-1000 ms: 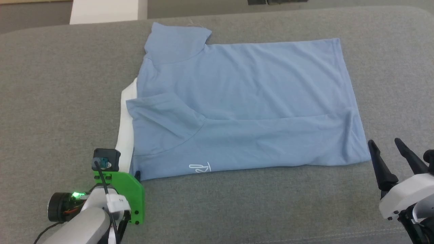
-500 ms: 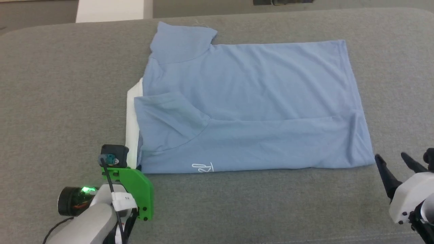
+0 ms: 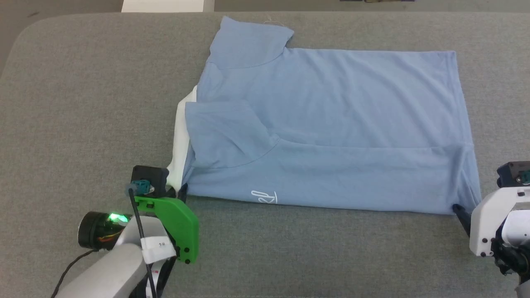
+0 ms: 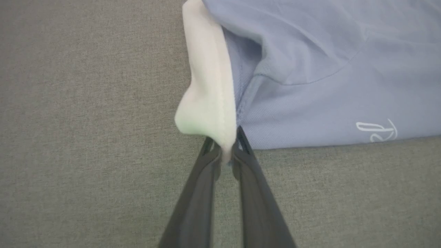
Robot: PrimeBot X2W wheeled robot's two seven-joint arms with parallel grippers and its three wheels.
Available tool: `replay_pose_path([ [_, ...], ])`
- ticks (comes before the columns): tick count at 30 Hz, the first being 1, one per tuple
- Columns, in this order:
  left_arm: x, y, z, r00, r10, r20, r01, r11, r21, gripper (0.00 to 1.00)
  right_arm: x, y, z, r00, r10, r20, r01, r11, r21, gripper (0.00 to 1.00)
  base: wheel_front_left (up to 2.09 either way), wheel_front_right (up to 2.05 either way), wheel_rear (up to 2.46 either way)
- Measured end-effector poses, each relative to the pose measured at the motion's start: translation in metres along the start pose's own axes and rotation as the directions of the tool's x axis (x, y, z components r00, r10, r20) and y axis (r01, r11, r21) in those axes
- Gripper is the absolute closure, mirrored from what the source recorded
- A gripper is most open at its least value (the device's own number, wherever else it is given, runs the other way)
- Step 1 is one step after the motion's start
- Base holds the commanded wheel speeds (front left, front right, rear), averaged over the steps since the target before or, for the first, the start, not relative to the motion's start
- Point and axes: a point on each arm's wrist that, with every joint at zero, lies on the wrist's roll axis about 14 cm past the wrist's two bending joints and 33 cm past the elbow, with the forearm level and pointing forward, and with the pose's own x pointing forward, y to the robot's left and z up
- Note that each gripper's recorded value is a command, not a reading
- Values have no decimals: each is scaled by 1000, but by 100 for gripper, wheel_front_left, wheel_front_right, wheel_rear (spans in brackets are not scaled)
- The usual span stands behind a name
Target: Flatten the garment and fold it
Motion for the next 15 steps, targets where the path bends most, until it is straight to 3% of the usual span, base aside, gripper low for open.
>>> replay_pose_path([
  [4, 1, 1, -6, 1000, 1, -18, -1, 1000, -3, 100, 7, 1, -1, 1000, -2, -21, 3, 1000, 15, 0, 0, 0, 0],
  [5, 1, 1, -7, 1000, 1, -21, -1, 1000, -3, 100, 8, 2, -2, 1000, -1, -24, 2, 1000, 20, 25, 0, 0, 0],
  [6, 2, 1, -7, 1000, 2, -24, -2, 1000, -3, 100, 9, 2, -2, 1000, 0, -23, 1, 1000, 26, 71, 0, 0, 0],
  [7, 2, 1, -8, 1000, 2, -27, -2, 1000, -2, 100, 9, 2, -2, 1000, 0, -20, 1, 1000, 31, 100, 0, 0, 0],
  [15, -1, 4, -7, 1000, 16, -23, -15, 1000, 13, 100, 2, 4, 9, 998, 13, 59, -16, 999, 47, 100, 0, 0, 0],
])
